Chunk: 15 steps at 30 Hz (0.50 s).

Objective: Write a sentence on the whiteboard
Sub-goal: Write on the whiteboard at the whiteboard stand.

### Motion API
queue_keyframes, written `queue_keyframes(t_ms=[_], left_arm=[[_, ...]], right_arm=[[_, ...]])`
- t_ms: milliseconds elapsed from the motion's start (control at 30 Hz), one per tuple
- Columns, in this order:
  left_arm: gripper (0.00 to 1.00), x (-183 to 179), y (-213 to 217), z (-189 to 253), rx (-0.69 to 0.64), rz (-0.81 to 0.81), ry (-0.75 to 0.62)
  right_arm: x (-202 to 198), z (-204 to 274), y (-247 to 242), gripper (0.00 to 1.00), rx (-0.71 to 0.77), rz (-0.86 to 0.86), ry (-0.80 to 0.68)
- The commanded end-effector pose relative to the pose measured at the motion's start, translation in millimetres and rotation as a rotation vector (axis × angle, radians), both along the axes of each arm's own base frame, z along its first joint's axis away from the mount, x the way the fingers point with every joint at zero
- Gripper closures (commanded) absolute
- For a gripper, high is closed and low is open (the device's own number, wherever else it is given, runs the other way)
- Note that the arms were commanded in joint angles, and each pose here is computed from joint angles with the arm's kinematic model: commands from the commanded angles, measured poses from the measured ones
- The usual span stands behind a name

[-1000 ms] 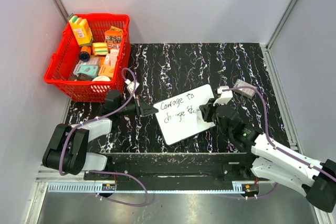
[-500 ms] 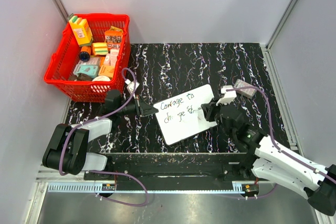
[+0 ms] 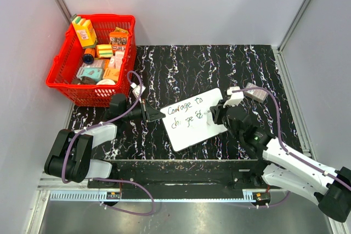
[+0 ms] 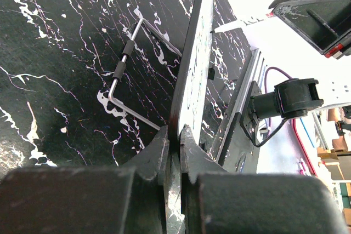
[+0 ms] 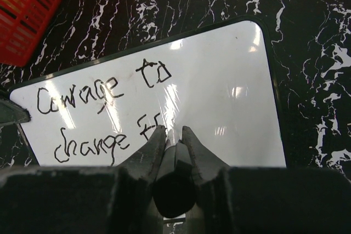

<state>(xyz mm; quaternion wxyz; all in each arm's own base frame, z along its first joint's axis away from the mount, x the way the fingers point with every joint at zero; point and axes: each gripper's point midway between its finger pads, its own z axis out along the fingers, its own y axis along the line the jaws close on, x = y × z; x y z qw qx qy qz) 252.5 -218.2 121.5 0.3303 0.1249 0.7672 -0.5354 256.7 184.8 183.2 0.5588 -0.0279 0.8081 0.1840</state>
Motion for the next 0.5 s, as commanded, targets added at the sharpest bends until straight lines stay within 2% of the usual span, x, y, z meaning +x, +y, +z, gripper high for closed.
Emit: queue_keyframes(t_ms=[0,467], left_arm=[[1.00,24.4,10.2,-9.7,0.091,0.082,-0.120],[1.00,23.2,9.6,-10.1,0.090,0.078,-0.118]], right_arm=[[15.9,42.1,1.0,1.00,0.075,-0.044,-0.105],[18.8,27.2,2.9,1.00,0.060,-0.046,-0.080]])
